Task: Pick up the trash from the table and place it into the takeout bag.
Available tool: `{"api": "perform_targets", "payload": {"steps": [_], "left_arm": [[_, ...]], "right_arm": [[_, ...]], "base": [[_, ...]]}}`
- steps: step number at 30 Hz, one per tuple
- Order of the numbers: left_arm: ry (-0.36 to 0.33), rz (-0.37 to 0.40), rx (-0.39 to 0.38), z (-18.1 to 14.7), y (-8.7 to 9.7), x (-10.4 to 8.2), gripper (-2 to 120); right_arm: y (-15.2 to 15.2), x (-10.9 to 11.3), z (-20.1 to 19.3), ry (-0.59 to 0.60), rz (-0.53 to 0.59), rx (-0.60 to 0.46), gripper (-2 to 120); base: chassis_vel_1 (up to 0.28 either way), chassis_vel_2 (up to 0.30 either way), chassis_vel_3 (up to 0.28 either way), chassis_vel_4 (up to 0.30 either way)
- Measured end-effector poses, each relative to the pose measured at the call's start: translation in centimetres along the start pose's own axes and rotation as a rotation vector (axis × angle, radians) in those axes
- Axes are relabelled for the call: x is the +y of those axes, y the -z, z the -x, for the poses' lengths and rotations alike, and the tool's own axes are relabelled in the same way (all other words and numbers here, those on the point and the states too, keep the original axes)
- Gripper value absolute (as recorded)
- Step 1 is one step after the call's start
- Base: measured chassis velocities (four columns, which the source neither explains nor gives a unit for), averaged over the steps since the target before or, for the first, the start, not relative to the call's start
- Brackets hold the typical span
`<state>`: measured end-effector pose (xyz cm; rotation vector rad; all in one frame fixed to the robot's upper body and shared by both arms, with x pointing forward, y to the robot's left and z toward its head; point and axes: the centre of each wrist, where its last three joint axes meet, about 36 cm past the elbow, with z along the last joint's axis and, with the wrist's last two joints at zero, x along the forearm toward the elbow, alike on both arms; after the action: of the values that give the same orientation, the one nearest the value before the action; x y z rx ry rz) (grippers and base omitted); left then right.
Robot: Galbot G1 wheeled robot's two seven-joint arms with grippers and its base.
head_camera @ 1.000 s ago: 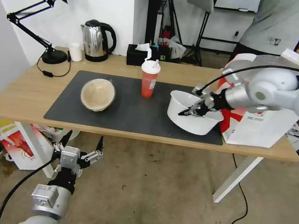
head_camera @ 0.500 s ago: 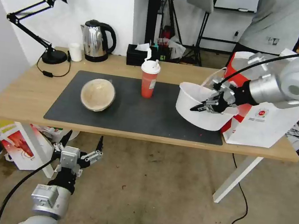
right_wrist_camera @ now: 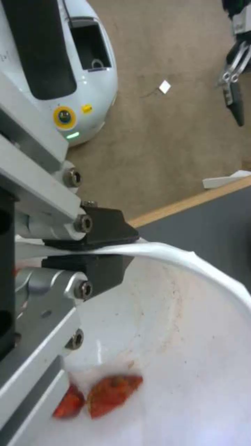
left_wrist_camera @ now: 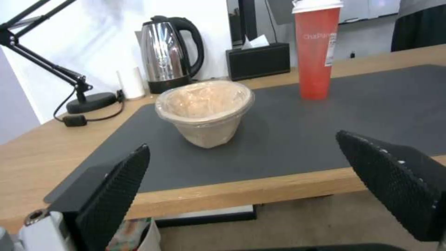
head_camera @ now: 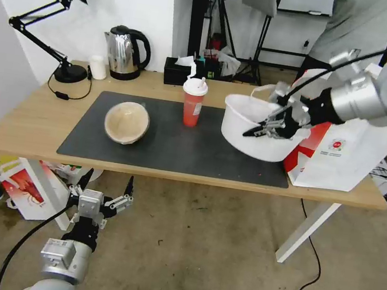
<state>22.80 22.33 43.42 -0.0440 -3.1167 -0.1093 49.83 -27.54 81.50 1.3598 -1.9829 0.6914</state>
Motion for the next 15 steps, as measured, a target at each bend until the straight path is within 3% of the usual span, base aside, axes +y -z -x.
{"api": "perform_targets", "payload": {"steps": [15], "left_arm": [[0.0, 0.0, 0.0, 0.0, 0.0, 0.0, 100]], "right_arm": [[4.3, -0.3, -4.3, -0.06, -0.067, -0.019, 0]], "base": [[0.0, 0.0, 0.0, 0.0]]}}
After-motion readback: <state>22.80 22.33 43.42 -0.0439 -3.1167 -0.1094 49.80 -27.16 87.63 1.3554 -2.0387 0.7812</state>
